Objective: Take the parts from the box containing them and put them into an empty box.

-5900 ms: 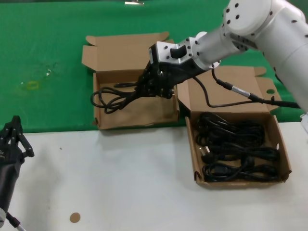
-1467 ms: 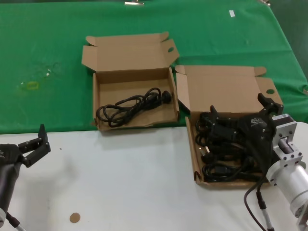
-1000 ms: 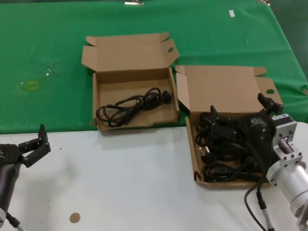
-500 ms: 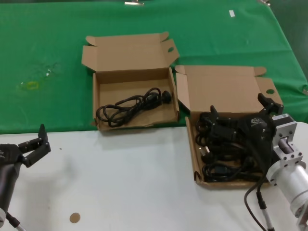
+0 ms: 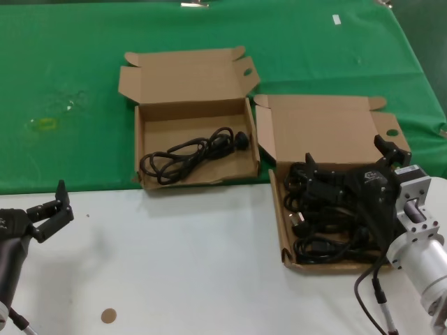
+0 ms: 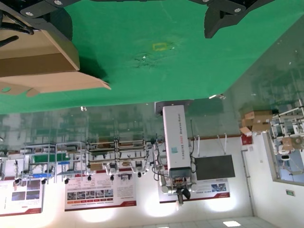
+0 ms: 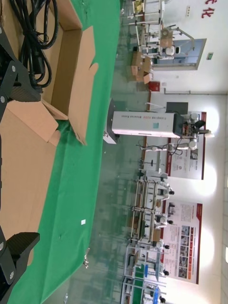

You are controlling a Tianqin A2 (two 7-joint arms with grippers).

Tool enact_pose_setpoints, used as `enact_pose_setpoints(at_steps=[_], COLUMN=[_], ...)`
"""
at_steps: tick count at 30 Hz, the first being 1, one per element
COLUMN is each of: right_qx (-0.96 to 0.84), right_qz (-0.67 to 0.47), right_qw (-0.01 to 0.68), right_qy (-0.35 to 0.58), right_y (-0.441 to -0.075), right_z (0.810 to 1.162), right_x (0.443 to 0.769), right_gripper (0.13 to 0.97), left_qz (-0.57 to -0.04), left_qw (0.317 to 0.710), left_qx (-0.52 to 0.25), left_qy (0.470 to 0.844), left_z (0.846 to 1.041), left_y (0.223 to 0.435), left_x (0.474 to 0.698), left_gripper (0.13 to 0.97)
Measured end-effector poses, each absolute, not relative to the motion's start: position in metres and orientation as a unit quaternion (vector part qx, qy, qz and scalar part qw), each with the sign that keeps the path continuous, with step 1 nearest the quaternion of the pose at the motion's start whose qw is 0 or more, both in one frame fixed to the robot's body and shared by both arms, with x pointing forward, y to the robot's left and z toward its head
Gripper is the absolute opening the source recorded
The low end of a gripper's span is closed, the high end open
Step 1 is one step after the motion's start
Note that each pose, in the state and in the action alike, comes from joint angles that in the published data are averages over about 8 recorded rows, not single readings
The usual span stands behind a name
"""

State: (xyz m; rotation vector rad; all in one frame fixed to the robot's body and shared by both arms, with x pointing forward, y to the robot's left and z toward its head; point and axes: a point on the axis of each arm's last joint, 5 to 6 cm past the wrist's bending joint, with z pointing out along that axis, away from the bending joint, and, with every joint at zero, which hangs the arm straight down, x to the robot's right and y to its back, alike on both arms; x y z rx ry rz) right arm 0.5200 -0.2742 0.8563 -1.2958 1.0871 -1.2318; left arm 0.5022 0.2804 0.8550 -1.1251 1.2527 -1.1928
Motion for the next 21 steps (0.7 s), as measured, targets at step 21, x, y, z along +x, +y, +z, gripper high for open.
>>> enact_pose_setpoints(at_steps=[21], right_qx=[-0.536], right_qz=[-0.51], right_qw=[0.501], right_qy=[0.45], right_y=[-0.2742], right_z=[0.8563], right_x=[0.52], right_gripper=[0.966], left_qz=[-0.496], left_qw=[0.513], left_qx=[-0.468], left_qy=[0.521], left_z=[0.855], left_y=[0.2804], left_x=[0.5022], left_gripper=[0.966])
